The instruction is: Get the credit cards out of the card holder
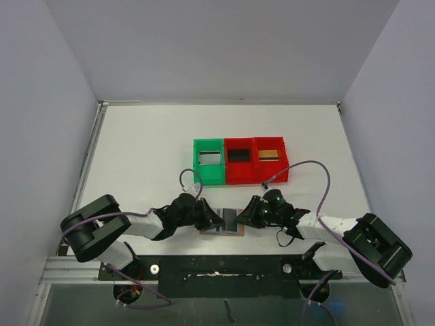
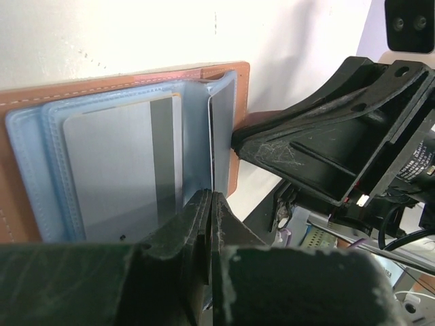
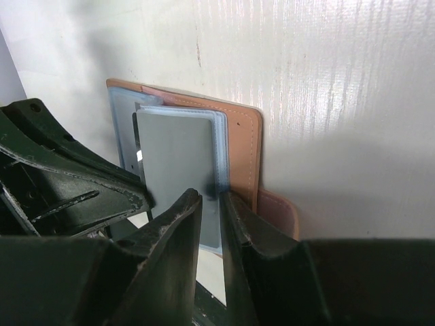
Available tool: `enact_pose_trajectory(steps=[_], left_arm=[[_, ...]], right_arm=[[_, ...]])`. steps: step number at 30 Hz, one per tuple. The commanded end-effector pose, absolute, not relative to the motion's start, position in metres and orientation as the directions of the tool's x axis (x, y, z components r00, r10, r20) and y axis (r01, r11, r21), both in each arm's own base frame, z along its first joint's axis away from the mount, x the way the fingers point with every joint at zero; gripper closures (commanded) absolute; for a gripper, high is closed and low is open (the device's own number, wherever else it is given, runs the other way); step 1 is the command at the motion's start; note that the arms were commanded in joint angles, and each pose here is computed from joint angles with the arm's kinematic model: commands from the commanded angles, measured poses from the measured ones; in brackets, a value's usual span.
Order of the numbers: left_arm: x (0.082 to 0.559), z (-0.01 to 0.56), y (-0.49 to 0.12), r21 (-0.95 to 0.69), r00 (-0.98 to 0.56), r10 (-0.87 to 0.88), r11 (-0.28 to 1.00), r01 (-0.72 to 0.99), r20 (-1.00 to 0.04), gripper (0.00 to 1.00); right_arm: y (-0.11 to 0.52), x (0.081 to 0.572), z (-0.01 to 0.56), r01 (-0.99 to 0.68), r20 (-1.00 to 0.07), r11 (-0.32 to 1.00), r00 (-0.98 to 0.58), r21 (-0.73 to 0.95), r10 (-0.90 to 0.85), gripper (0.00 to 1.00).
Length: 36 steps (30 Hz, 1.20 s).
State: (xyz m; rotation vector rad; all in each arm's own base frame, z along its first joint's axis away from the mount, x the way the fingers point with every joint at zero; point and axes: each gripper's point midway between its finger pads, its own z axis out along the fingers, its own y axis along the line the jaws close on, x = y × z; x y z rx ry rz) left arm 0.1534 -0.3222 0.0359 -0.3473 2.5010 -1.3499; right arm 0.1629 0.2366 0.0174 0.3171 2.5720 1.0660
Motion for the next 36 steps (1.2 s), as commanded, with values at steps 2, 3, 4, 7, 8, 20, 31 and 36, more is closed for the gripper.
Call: enact_pose_trajectory(steps=[2,3,4,7,8,20,31,36], left_arm=[[0.16,0.056,-0.321,-0.874,-0.919,-0.367,0.484,-0.056,-0.144,1.0],[0.16,0.055,-0.319,-0.87,-0.918,-0.367,0.49,-0.055,-0.149,1.0],[0.161,0.055,-0.318,-0.867,-0.917,-0.369,0.495,-0.055,-0.153,1.0],[0.16,0.054,-0.317,-0.862,-0.918,-0.365,0.505,-0.052,-0.158,1.0],[0.16,0.054,-0.317,-0.86,-0.918,-0.364,0.507,-0.053,-0.158,1.0],[0.162,0.051,-0.325,-0.86,-0.929,-0.335,0.509,-0.037,-0.158,1.0],[0.162,0.052,-0.325,-0.86,-0.928,-0.336,0.509,-0.036,-0.16,1.0],[0.162,0.055,-0.327,-0.866,-0.93,-0.33,0.499,-0.025,-0.164,0.98]], right_arm=[[0.211,0.139,-0.019,0.152,-0.163,0.793,-0.939,0.59,0.302,0.79],[0.211,0.139,-0.018,0.151,-0.164,0.792,-0.939,0.592,0.302,0.79],[0.211,0.139,-0.018,0.15,-0.165,0.793,-0.939,0.591,0.301,0.79],[0.213,0.14,-0.017,0.143,-0.168,0.792,-0.94,0.594,0.296,0.79],[0.213,0.14,-0.018,0.143,-0.167,0.791,-0.941,0.594,0.295,0.79],[0.249,0.173,0.067,-0.081,-0.34,0.682,-0.906,0.727,0.254,0.74],[0.273,0.172,0.061,-0.102,-0.309,0.658,-0.929,0.746,0.206,0.73],[0.263,0.163,0.024,-0.004,-0.223,0.717,-0.952,0.698,0.212,0.74]])
